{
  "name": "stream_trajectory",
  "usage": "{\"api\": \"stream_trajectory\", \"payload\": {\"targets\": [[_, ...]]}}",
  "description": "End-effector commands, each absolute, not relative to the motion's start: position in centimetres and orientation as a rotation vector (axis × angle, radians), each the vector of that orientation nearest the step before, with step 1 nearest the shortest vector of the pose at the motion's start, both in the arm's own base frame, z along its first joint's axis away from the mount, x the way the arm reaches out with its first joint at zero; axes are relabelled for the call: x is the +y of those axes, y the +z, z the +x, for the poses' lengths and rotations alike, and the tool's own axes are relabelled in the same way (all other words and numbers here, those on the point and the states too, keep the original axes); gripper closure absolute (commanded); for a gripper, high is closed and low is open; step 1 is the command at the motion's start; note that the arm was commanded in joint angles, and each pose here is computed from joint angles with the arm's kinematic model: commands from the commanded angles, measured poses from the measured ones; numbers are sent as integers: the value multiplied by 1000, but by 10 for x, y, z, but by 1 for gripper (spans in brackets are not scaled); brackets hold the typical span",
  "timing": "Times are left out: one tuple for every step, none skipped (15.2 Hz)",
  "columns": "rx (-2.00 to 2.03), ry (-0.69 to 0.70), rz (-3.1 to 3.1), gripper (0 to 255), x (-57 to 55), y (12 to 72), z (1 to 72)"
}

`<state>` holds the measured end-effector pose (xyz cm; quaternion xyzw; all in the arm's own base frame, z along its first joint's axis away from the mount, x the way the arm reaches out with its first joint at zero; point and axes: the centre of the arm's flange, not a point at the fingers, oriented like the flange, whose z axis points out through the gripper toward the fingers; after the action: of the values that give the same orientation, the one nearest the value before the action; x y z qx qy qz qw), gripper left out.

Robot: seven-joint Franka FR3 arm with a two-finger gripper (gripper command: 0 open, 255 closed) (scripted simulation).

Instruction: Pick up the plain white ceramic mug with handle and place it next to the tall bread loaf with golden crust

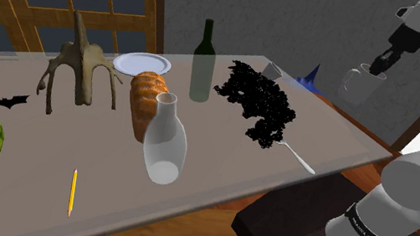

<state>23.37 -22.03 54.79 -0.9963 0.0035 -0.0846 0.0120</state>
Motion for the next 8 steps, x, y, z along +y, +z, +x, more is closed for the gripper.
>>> {"api": "stream_trajectory", "payload": {"targets": [[11,-263,-3106,255,-219,558,233],[11,-263,-3106,255,-219,564,233],[11,-263,-3106,255,-219,569,233],[11,-263,-3106,255,-219,571,233],[11,-263,-3106,255,-209,571,242],[11,-263,-3106,255,-199,571,250],[11,-263,-3106,255,-188,571,259],[11,-263,-3106,255,-178,571,267]]}}
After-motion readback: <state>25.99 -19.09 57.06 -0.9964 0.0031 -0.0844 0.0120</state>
